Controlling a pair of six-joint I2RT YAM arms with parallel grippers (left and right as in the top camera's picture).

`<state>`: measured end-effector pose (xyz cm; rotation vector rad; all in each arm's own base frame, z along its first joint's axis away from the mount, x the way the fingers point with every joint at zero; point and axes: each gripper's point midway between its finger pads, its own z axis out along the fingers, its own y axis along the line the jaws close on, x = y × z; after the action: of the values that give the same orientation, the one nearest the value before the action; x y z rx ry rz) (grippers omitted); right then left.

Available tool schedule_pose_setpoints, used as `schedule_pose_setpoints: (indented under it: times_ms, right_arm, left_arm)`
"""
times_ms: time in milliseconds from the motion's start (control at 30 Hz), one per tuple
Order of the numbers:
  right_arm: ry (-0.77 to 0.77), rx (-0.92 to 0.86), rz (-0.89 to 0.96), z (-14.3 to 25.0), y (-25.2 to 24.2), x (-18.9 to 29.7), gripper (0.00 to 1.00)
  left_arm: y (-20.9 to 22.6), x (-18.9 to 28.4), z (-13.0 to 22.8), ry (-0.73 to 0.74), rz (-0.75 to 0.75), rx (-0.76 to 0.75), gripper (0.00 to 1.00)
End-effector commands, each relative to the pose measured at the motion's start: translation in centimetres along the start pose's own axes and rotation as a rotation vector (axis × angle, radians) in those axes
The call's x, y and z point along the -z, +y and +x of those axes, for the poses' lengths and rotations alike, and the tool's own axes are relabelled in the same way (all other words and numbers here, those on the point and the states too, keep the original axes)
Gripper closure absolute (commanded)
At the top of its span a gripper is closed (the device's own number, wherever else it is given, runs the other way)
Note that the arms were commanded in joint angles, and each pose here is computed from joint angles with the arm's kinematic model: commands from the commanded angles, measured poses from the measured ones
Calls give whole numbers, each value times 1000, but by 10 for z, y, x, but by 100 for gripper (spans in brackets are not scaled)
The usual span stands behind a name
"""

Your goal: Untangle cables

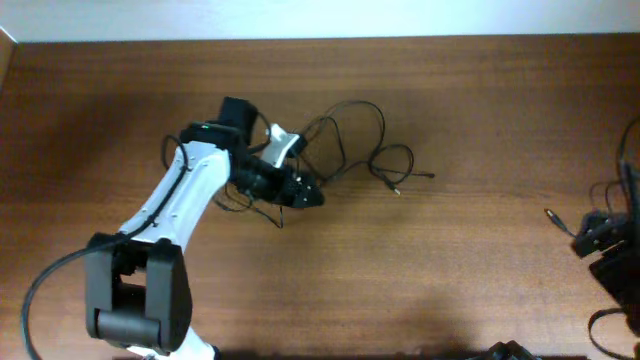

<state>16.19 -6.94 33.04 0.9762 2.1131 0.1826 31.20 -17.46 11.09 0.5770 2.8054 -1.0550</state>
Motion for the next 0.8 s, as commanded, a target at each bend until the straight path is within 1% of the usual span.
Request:
schedule_pose_setpoints:
  times_ms: [0,33,67,100,133,167,233,300,367,400,467,500,567,600,633,667,700,733,767]
  right_arm:
    - [68,-3,-127,14,21,1,2]
    - [109,93,-266,25,43,6,2]
    - [140,164,-367,34,59,11,2]
    - [172,213,-405,42,67,13,1]
    - [197,257,-444,49,74,16,2]
    - [216,314,-487,55,83,18,1]
    - [223,364,-529,58,91,21,2]
    - [242,380,-548,61,95,20,2]
    - [267,367,-453,64,78,1,1]
    - [288,359,-424,68,71,-8,1]
    - [322,344,-413,75,65,-21,2]
    - [347,334,-406,80,61,-27,1]
    - [377,321,-396,87,57,-34,2]
    - [380,319,-395,88,56,-34,1]
    - [380,319,-395,88,56,-34,1]
    - [380,320,-395,88,56,-34,2]
    - [380,320,-395,88,56,-34,1]
    - [380,319,-396,88,56,-34,2]
    - [379,319,-395,88,56,-34,2]
  left_arm:
    - [13,70,-3,-175,-54,64,1]
    - [12,90,-2,-229,-74,68,1]
    - [10,114,-1,-298,-102,61,1]
    - [-1,149,3,-408,-148,27,1]
    - [-11,163,6,-456,-167,7,1]
    - [-31,180,11,-519,-188,-34,1]
    - [-49,195,18,-578,-212,-73,1]
    - [-48,216,34,-659,-337,48,1]
    - [-45,238,59,-752,-459,216,1]
    - [-50,242,63,-779,-461,229,1]
    - [-54,233,63,-754,-440,217,1]
    - [-49,215,61,-712,-400,282,1]
    - [-27,184,61,-654,-366,506,1]
    - [-20,163,54,-607,-349,514,1]
    - [-15,138,45,-544,-343,491,1]
    - [-10,122,39,-511,-359,478,1]
    - [-4,106,33,-478,-385,505,1]
    - [0,91,24,-459,-407,501,1]
    - [7,73,16,-435,-449,498,1]
